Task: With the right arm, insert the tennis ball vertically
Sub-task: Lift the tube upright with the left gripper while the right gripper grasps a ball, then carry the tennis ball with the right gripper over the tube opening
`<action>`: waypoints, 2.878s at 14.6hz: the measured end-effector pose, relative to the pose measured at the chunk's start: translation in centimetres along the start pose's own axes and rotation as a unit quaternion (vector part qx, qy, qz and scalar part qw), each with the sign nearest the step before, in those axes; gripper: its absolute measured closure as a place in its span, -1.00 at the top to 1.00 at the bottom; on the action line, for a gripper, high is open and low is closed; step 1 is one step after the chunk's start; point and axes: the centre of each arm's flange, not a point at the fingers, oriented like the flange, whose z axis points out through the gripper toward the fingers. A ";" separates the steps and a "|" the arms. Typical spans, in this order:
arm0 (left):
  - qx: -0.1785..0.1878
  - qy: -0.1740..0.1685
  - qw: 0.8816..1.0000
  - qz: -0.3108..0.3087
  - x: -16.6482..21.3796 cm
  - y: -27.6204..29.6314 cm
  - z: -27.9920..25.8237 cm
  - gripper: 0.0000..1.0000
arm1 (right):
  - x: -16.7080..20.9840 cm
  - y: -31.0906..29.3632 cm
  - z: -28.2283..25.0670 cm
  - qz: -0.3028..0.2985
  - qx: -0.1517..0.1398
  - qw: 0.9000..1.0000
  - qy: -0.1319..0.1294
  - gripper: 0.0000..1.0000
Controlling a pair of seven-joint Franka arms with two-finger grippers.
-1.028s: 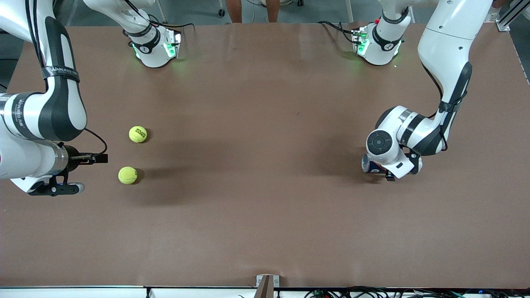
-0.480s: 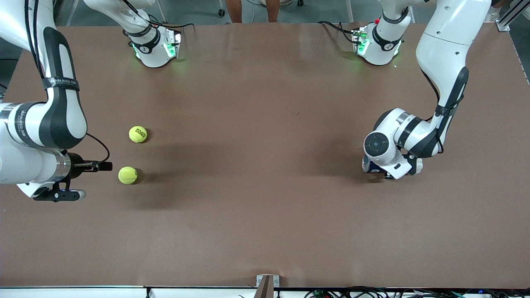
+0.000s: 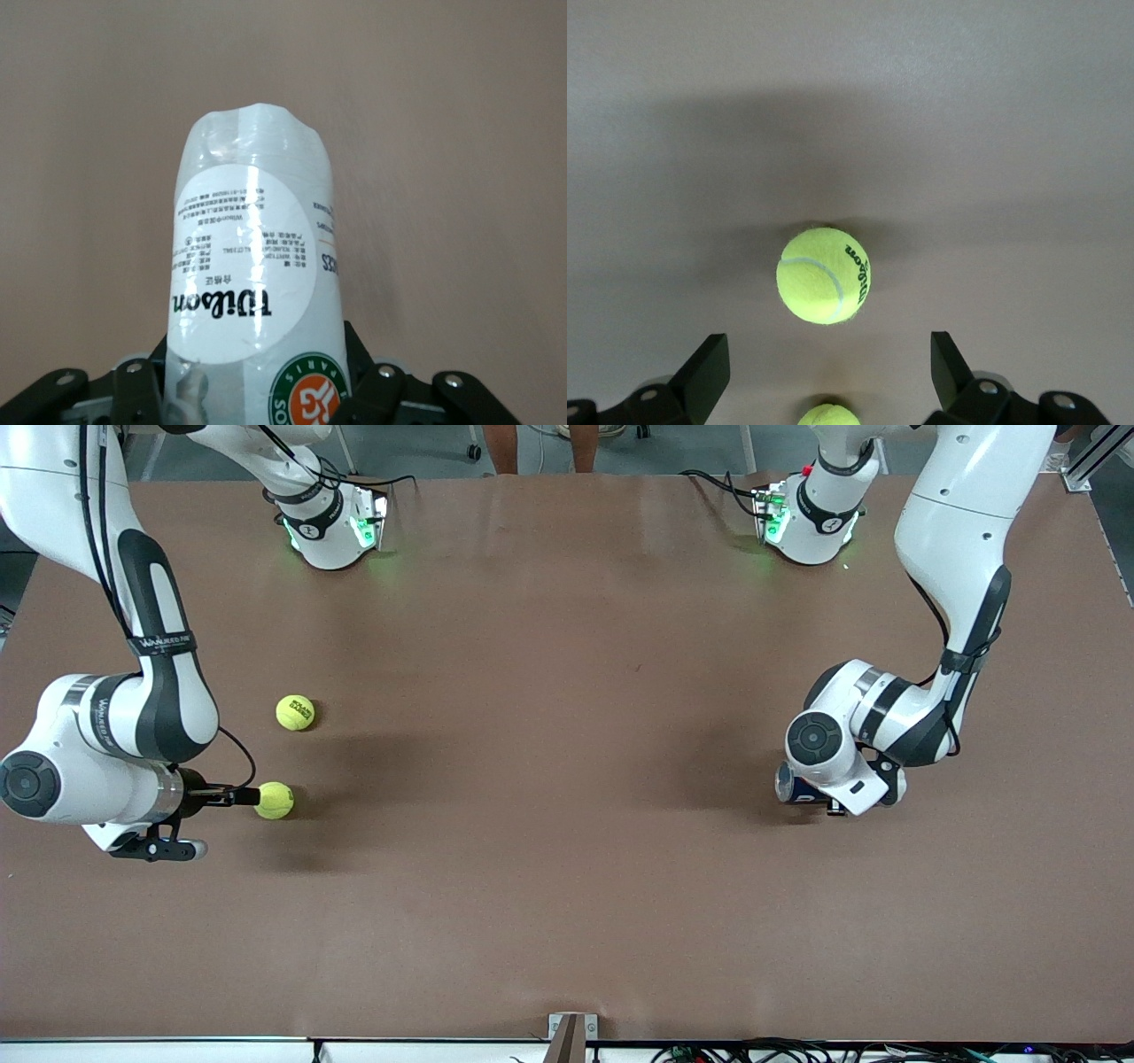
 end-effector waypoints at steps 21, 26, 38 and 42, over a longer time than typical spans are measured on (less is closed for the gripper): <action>-0.069 -0.583 0.809 0.035 -17.8 5.6 -16.2 0.33 | 1.5 -0.7 9.2 0.006 0.013 0.999 -0.040 1.00; -0.087 -0.635 0.767 0.038 -23.2 4.3 -16.1 0.33 | 1.5 -0.7 10.3 0.006 0.012 0.999 -0.047 0.93; -0.114 -0.673 0.731 0.018 -23.9 4.7 -13.4 0.33 | 1.2 -4.2 6.5 -0.002 0.010 0.998 -0.066 0.32; -0.114 -0.657 0.745 0.019 -24.3 4.6 -12.6 0.33 | -1.3 -11.7 -0.2 0.028 -0.003 0.997 -0.065 0.32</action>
